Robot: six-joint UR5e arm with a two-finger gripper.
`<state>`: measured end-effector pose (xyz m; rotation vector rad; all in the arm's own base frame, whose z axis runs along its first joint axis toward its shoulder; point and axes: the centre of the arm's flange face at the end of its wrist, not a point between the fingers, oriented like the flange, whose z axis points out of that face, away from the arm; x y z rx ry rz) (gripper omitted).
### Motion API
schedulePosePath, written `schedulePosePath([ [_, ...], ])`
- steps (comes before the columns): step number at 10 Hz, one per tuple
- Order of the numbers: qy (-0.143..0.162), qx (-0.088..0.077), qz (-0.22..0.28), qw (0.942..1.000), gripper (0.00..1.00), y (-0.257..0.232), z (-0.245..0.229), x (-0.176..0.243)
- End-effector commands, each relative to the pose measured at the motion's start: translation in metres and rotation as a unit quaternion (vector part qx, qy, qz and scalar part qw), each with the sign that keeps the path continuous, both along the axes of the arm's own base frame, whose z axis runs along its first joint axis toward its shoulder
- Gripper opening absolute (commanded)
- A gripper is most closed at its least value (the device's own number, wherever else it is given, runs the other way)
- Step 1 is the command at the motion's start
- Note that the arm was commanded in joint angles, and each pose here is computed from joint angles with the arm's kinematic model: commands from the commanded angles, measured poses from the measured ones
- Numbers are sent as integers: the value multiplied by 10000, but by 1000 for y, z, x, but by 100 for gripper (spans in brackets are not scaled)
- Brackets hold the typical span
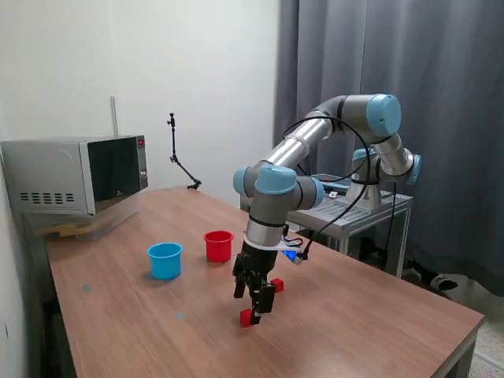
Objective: Place red objects in the red bin, and blue objects in the blue bin.
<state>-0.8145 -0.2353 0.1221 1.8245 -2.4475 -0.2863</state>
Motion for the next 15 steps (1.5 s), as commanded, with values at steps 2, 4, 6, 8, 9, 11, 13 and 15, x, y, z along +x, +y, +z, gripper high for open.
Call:
schedulePosePath([
  [2, -113, 22, -7, 9999, 100, -1, -10, 5],
  [4, -169, 15, -12, 9999, 100, 0, -15, 8],
  [6, -184, 18, 26, 9998, 100, -6, -16, 11],
  [8, -184, 18, 19, 9998, 100, -5, -16, 10],
  [9, -177, 17, 19, 9998, 100, -5, -15, 10],
  [11, -146, 12, 19, 9999, 0, -5, -12, 8],
  [13, -153, 22, 17, 9999, 0, -4, -13, 8],
  [15, -138, 20, 10, 9999, 0, -3, -11, 7],
])
